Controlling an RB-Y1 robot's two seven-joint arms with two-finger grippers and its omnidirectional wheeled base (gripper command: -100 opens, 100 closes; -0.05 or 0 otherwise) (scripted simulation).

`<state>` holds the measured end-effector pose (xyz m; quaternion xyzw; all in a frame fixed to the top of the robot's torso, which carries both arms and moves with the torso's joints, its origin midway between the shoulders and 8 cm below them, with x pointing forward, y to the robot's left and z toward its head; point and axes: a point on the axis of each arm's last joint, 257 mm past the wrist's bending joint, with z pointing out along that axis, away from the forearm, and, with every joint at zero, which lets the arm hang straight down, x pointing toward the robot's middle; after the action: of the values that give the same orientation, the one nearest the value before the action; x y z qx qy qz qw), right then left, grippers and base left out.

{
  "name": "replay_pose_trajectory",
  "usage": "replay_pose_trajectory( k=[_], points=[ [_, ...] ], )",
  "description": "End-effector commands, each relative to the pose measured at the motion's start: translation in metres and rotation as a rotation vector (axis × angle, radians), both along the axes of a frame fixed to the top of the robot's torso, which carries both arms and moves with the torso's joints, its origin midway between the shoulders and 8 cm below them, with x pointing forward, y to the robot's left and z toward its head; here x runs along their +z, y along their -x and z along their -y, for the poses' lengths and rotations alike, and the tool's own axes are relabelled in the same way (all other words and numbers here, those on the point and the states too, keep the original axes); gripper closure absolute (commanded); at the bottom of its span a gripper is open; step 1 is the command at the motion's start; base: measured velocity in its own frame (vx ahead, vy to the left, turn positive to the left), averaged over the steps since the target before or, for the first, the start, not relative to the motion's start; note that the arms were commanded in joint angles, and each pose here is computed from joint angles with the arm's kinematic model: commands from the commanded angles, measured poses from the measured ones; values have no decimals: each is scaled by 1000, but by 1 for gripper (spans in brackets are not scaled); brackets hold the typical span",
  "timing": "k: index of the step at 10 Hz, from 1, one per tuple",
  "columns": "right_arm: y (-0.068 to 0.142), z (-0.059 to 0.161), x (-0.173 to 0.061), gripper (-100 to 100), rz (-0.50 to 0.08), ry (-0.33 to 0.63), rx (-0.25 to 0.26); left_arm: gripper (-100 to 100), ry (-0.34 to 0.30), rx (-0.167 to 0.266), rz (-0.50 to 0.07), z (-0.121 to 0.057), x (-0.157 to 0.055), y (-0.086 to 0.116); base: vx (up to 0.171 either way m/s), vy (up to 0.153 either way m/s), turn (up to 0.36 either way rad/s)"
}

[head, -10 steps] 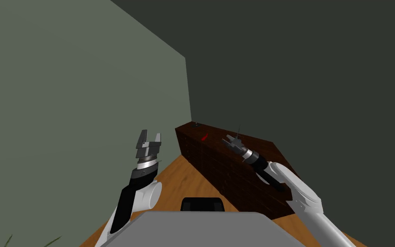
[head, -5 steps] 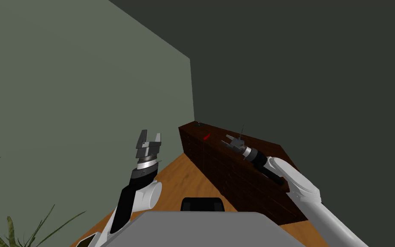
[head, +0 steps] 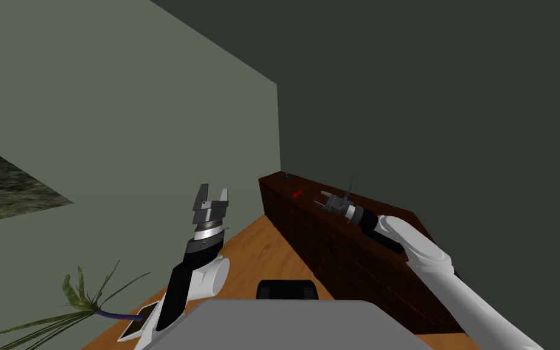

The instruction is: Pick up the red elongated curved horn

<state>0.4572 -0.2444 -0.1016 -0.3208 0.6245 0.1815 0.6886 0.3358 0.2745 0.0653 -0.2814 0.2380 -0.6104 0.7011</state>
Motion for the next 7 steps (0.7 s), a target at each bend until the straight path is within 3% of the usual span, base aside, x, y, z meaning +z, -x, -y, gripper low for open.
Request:
replay_pose_trajectory(
  k=[1, 3, 4, 7],
  points=[
    [-3, 5, -9, -100, -2, 68, -2, 0, 0, 0, 0, 0, 0, 0, -23, -35, 179],
    [-10, 16, -19, -100, -6, 166, 0, 0, 0, 0, 0, 0, 0, 0, -26, -42, 234],
    [-11, 17, -21, -100, -7, 177, -3, 0, 0, 0, 0, 0, 0, 0, -18, -18, -19],
    [-22, 41, -37, -100, -24, 345, 4, 0, 0, 0, 0, 0, 0, 0, -16, -29, 260]
  ],
)
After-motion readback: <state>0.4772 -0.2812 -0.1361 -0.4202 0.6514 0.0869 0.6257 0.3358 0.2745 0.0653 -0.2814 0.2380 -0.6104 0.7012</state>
